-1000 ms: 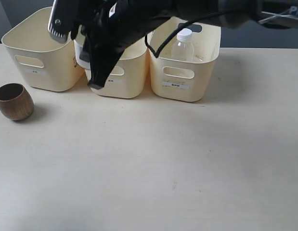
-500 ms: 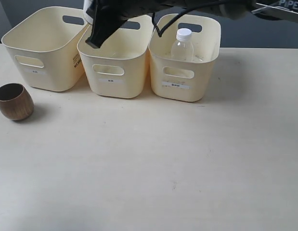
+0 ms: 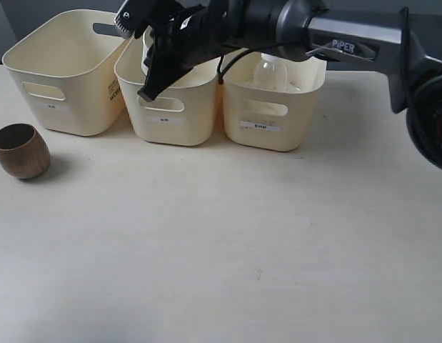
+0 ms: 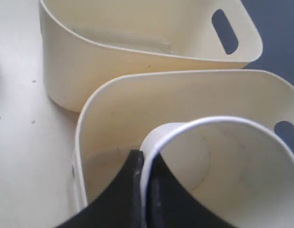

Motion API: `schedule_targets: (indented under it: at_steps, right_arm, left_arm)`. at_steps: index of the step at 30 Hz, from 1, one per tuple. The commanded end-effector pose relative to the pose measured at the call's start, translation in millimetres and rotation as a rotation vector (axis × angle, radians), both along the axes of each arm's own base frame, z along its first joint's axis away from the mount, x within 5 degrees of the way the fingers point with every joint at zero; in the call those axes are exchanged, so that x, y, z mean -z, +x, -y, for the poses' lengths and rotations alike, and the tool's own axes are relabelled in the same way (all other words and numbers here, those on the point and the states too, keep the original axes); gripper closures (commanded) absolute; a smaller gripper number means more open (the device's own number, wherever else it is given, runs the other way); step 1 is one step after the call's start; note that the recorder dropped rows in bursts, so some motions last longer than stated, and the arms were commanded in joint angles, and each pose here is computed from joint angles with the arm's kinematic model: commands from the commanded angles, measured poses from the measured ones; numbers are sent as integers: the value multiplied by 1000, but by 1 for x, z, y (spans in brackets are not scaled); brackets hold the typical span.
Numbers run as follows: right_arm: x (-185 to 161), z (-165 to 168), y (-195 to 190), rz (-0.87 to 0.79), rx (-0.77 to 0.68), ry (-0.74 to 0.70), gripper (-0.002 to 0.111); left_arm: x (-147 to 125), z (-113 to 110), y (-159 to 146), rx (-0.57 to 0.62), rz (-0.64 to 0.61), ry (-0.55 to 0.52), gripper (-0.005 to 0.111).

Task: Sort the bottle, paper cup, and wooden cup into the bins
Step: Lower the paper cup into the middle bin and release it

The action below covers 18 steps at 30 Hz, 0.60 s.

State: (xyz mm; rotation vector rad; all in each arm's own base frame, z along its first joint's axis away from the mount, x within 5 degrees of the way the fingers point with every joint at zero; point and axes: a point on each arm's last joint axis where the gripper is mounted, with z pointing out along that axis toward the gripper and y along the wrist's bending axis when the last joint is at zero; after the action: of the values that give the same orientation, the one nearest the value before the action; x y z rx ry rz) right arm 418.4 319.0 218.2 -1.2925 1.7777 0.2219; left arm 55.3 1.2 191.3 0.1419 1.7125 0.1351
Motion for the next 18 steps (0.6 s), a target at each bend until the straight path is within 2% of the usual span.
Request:
schedule_targets:
  at_steps: [1, 11, 13, 14, 15, 16, 18]
  right_arm:
    - [14, 1, 5, -18, 6, -19, 109]
    - [24, 0, 5, -45, 3, -40, 108]
    - [24, 0, 4, -57, -1, -45, 101]
    - [24, 0, 4, -64, 5, -39, 85]
    - [24, 0, 4, -62, 9, -36, 78]
    - [24, 0, 5, -62, 20, -25, 65]
    - [23, 0, 6, -56, 31, -13, 65]
  left_arm:
    - [-1, 0, 0, 4, 2, -3, 107]
    - [-1, 0, 0, 4, 2, -5, 107]
    - [-1, 0, 0, 4, 2, -5, 107]
    - [-1, 0, 0, 4, 2, -5, 107]
    - [-1, 0, 0, 4, 2, -5, 107]
    - [-1, 0, 0, 4, 2, -5, 107]
    - [-1, 0, 0, 4, 2, -5, 107]
